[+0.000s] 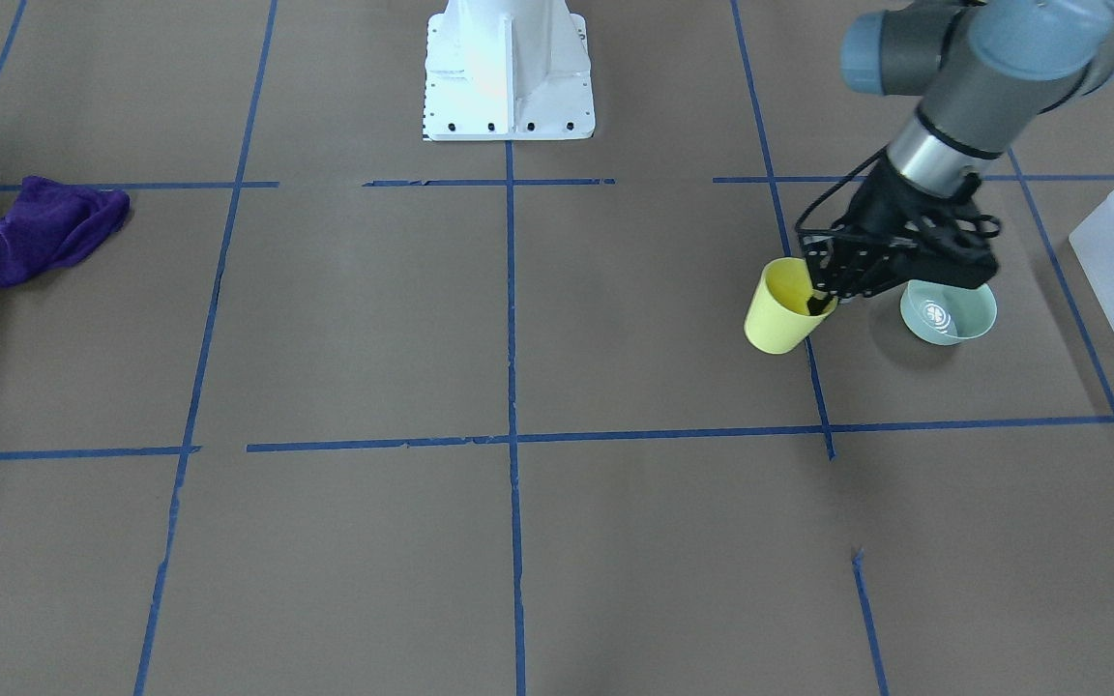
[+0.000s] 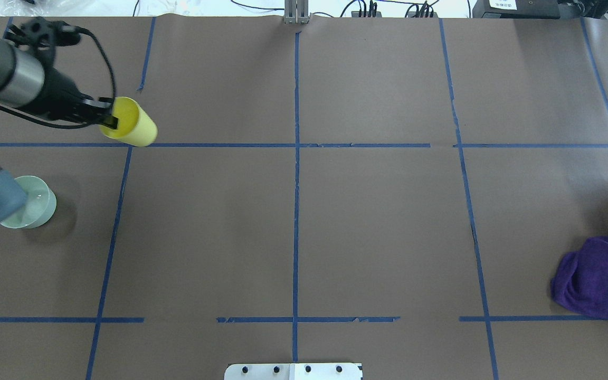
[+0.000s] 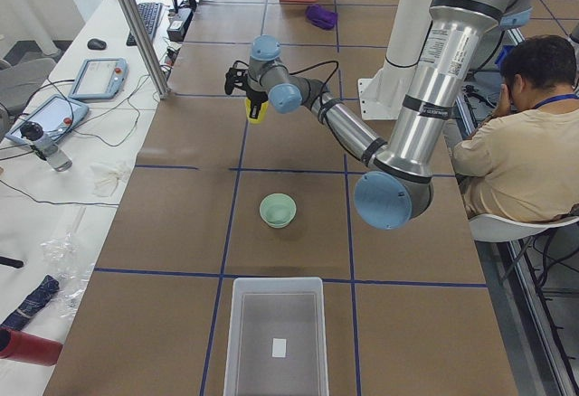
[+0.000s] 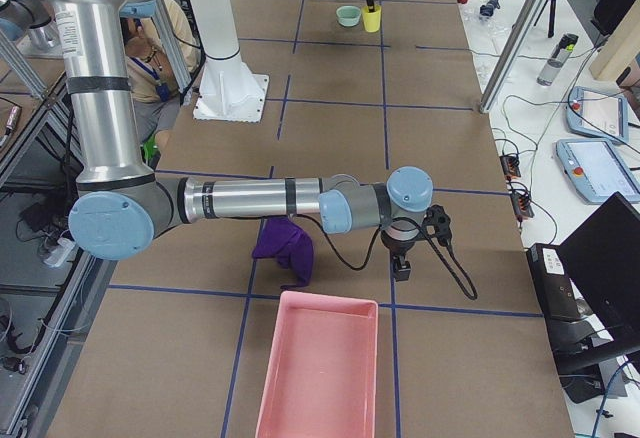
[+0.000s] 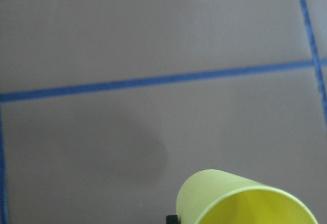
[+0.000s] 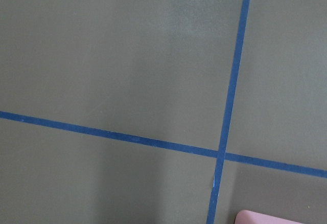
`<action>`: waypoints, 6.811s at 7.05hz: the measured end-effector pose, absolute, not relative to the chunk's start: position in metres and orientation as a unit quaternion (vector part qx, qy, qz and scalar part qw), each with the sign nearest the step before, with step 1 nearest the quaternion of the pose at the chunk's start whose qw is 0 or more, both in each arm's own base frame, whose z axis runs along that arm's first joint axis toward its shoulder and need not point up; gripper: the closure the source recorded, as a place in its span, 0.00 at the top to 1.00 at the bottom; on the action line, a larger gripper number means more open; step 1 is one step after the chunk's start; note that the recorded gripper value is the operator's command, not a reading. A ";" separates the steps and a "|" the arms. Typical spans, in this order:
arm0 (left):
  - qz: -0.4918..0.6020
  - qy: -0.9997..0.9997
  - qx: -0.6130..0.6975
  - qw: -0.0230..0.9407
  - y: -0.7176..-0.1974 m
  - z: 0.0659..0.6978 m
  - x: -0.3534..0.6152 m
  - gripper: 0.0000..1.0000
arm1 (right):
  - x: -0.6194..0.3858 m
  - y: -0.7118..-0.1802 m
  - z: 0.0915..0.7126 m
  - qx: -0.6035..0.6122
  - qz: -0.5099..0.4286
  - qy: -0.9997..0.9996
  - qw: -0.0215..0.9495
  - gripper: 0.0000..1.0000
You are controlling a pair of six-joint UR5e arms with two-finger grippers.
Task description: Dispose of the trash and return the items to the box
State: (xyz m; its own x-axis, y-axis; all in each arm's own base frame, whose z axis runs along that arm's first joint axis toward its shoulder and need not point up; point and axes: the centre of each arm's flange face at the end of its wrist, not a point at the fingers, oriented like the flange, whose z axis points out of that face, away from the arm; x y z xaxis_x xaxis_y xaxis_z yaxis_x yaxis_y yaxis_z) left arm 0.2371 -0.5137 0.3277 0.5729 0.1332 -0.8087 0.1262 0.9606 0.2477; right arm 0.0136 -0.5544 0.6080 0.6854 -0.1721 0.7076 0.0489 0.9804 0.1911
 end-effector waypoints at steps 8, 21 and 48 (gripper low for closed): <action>0.123 0.300 0.111 0.939 -0.488 0.730 -0.129 0.00 | 0.012 -0.526 0.625 0.119 -0.083 -0.426 0.893 1.00; 0.140 0.394 0.117 0.901 -0.490 0.699 -0.074 0.66 | -0.034 -0.516 0.592 0.069 0.012 -0.498 0.864 1.00; 0.013 0.462 0.059 0.885 -0.530 0.543 0.126 0.73 | 0.214 -0.492 0.651 0.007 0.005 -0.354 0.935 0.00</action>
State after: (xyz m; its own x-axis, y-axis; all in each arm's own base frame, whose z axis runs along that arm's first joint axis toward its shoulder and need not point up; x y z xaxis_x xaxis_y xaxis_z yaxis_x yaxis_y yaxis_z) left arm 0.1258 -0.5303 0.5433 0.5734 0.0772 -0.8156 0.0322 0.9927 0.1165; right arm 0.2144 -0.4916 0.6511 0.7494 0.0045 0.6621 -0.0137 0.9999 0.0088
